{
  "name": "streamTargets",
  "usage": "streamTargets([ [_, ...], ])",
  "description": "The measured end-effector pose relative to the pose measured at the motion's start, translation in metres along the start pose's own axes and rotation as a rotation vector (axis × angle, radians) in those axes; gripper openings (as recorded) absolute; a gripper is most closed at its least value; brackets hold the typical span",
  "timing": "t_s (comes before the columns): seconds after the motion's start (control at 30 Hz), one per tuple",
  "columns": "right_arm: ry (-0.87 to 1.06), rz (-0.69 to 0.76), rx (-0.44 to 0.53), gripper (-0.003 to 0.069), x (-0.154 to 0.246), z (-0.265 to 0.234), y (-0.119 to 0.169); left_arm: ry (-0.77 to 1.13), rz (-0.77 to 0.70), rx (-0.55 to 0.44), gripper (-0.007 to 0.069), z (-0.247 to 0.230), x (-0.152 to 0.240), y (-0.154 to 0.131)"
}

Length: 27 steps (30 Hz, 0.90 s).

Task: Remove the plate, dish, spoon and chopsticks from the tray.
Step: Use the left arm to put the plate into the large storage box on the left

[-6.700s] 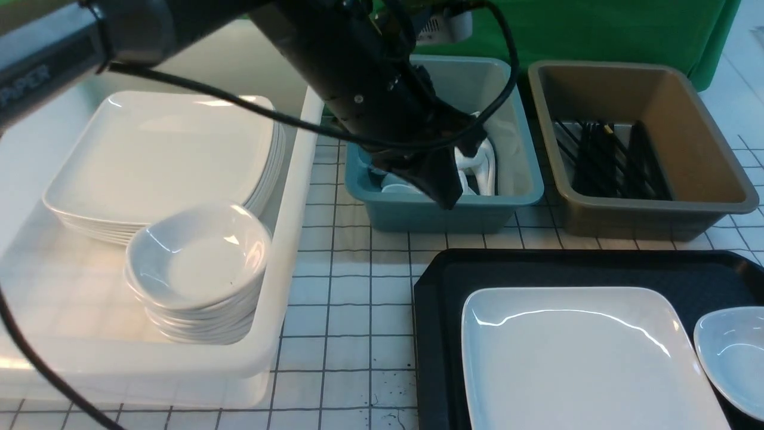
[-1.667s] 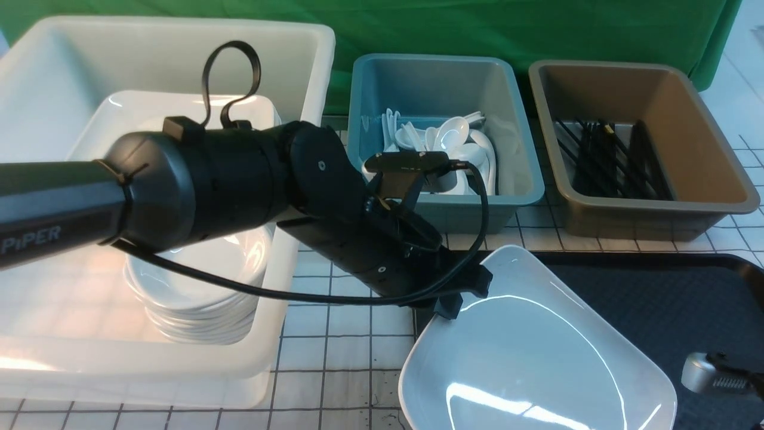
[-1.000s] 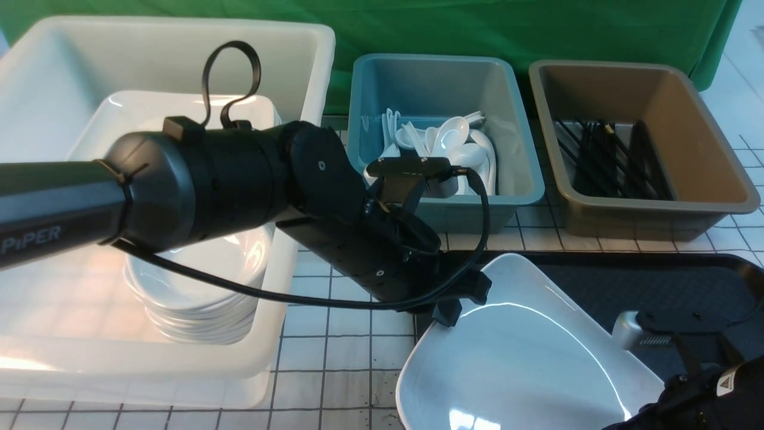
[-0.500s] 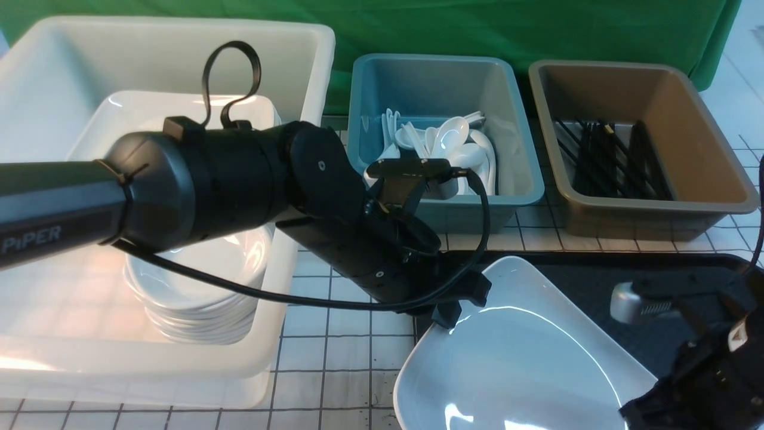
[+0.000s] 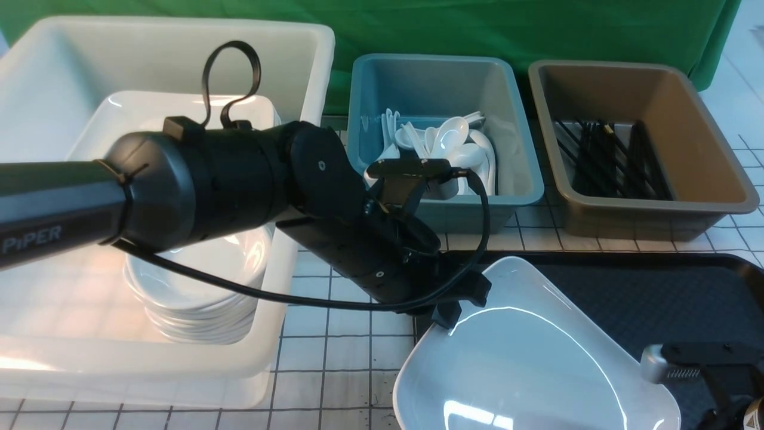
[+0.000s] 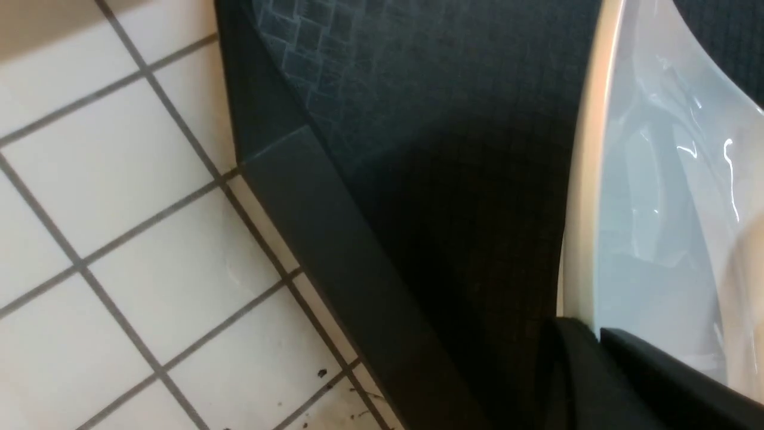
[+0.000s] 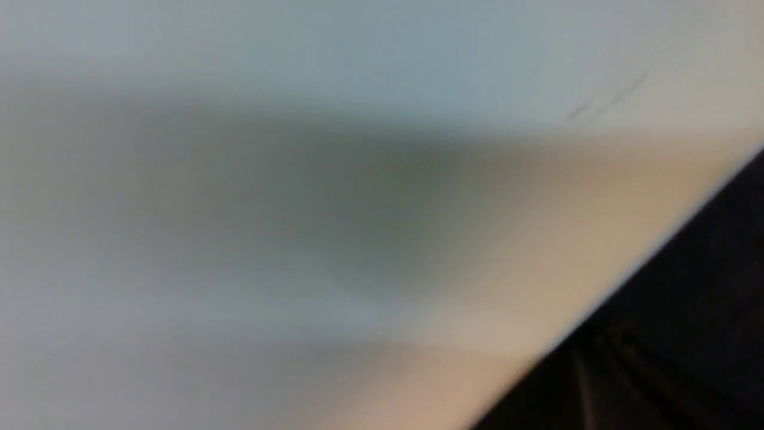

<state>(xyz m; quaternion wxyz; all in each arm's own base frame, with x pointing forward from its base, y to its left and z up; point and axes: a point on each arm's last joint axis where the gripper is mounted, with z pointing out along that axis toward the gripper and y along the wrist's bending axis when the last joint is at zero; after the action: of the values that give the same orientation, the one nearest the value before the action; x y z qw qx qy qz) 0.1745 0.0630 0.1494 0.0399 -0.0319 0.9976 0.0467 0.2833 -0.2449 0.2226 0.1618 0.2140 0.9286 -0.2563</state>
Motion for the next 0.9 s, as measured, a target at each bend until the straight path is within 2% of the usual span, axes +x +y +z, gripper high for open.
streamTargets([
  [0.37, -0.134, 0.086, -0.03, 0.003, -0.019, 0.008, 0.003, -0.03, 0.014, -0.035, 0.0008, -0.003, -0.004, 0.009],
  [0.6, -0.149, 0.108, -0.039, 0.003, -0.02, 0.009, 0.004, -0.025, 0.033, -0.02, 0.0021, -0.004, -0.004, 0.008],
  [0.7, -0.151, 0.109, -0.04, 0.003, -0.02, 0.009, 0.004, -0.028, 0.048, -0.004, 0.0048, -0.004, -0.004, 0.003],
  [0.8, -0.174, 0.11, -0.044, 0.003, -0.023, 0.01, 0.004, -0.024, 0.084, 0.036, 0.0143, -0.001, -0.001, -0.012],
  [0.87, -0.19, 0.108, -0.046, 0.003, -0.024, 0.01, 0.004, -0.028, 0.107, 0.045, 0.0179, 0.0, 0.0, -0.018],
  [0.9, -0.208, 0.108, -0.049, 0.003, -0.026, 0.01, 0.004, -0.024, 0.119, 0.063, 0.0247, 0.002, 0.002, -0.026],
])
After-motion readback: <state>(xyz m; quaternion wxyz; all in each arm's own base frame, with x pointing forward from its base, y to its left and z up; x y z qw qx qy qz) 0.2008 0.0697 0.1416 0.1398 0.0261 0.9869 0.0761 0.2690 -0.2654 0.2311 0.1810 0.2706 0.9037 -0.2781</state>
